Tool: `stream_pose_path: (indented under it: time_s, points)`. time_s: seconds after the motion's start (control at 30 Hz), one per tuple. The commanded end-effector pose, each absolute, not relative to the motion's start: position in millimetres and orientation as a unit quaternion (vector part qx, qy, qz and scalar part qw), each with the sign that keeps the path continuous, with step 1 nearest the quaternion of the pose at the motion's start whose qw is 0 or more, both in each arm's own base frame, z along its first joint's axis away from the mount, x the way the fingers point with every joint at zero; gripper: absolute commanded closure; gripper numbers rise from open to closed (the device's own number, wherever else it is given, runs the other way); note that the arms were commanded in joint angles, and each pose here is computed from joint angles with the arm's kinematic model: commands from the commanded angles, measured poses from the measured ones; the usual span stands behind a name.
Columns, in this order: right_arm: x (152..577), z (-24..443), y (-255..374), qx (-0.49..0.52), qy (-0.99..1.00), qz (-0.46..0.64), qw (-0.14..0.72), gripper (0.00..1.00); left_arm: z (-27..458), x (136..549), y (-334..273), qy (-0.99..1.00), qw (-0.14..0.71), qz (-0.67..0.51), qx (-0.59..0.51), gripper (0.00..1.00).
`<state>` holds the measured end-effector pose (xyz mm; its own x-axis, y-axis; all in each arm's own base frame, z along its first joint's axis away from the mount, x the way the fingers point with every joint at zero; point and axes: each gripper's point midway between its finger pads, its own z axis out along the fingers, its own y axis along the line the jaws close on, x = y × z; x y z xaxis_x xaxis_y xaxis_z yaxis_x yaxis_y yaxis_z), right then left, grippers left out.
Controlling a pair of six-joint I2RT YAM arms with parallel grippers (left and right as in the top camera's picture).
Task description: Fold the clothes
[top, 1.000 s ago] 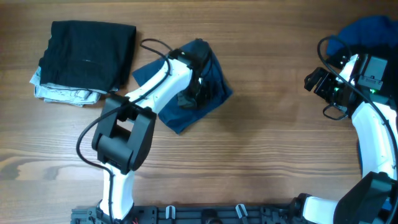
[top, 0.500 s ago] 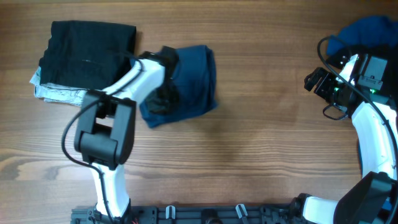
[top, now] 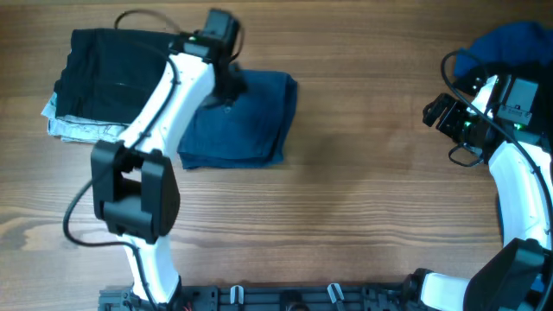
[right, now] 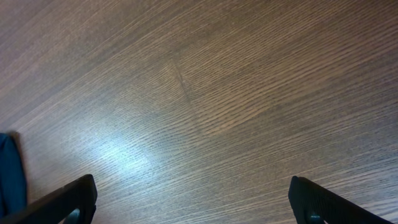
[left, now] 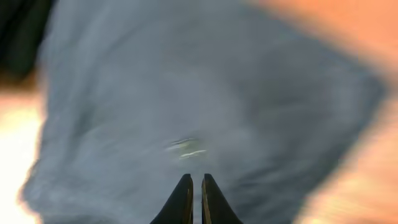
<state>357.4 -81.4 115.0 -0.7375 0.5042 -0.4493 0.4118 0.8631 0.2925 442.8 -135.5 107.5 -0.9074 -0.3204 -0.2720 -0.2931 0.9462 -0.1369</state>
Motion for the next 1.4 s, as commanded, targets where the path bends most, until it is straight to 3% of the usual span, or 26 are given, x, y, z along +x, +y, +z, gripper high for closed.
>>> stream_pose_path:
  time_s: [0.0,0.2,0.43,0.7,0.87,0.97,1.17,1.23,1.3,1.37]
  points:
    - [359,115,-85,0.252,0.927,0.078,0.266,0.0,110,463,-175,0.966,0.188,-0.092,-0.151,0.94]
    - [359,115,-85,0.252,0.927,0.078,0.266,0.0,68,490,-222,0.958,0.206,-0.136,-0.148,0.95]
    - [359,115,-85,0.252,0.927,0.078,0.266,0.01,10,482,-252,0.967,0.175,-0.134,-0.124,0.96]
    - [359,115,-85,0.252,0.927,0.078,0.266,0.0,-3,410,-330,0.976,0.067,-0.208,0.008,0.96]
    - [359,115,-85,0.251,0.927,0.078,0.266,0.0,-16,328,-341,0.985,-0.029,-0.146,0.09,0.96]
    - [359,115,-85,0.251,0.927,0.078,0.266,0.0,-18,305,-334,0.986,-0.055,-0.109,0.111,0.96]
    - [359,115,-85,0.252,0.927,0.078,0.266,0.0,14,288,-321,0.987,-0.075,-0.095,0.11,0.96]
    - [359,115,-85,0.251,0.927,0.078,0.266,0.0,41,295,-322,0.987,-0.049,-0.114,0.106,0.96]
    - [359,115,-85,0.252,0.927,0.078,0.266,0.0,100,319,-318,0.985,0.032,-0.15,0.083,0.96]
    - [359,115,-85,0.252,0.927,0.078,0.266,0.0,119,337,-305,0.986,0.076,-0.141,0.052,0.96]
